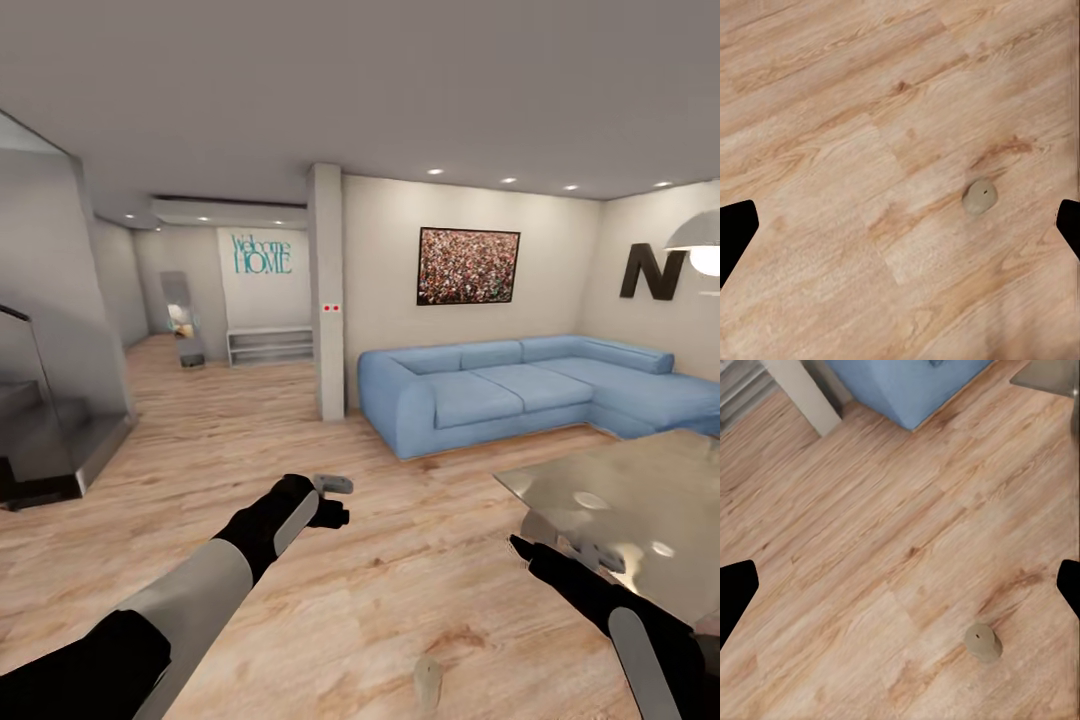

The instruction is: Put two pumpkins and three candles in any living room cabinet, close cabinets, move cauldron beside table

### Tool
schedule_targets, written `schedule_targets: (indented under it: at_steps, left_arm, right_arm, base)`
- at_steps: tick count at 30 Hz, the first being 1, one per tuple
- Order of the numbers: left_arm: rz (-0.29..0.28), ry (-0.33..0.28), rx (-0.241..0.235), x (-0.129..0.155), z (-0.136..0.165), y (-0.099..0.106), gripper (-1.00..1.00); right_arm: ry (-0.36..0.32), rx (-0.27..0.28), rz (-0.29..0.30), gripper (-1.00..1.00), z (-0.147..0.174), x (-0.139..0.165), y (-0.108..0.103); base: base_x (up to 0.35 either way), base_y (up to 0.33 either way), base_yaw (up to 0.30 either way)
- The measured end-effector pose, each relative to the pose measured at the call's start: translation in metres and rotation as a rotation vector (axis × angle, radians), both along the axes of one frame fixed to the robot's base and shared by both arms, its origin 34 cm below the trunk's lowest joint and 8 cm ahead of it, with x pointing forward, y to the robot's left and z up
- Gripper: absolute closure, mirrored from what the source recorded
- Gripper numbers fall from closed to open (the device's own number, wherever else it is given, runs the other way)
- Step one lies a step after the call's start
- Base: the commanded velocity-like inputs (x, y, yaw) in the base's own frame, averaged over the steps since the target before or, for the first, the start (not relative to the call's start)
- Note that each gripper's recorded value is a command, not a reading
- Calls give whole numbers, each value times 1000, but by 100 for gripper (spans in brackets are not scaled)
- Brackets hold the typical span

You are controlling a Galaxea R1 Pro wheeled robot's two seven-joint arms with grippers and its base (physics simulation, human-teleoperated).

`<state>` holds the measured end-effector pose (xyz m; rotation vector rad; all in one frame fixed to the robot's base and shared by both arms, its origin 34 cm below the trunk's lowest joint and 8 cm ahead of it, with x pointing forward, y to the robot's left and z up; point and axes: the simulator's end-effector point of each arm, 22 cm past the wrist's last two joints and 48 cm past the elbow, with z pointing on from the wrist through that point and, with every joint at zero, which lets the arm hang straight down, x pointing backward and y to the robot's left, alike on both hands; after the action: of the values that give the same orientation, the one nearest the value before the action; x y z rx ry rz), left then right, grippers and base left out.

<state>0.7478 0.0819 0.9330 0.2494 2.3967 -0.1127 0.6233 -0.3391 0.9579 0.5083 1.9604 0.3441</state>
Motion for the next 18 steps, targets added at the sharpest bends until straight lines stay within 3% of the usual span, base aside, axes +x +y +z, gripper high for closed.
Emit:
schedule_targets:
  at_steps: [12,18]
  left_arm:
    - [-1,-1,5,0,0,0,-100]
    - [5,-5,13,1,0,2,-100]
  right_arm:
    - [7,5,-14,-100,-3,-1,-7]
    - [5,16,-63,-100,-3,-5,-28]
  base:
    - [68,1,-293]
    - [4,0,-293]
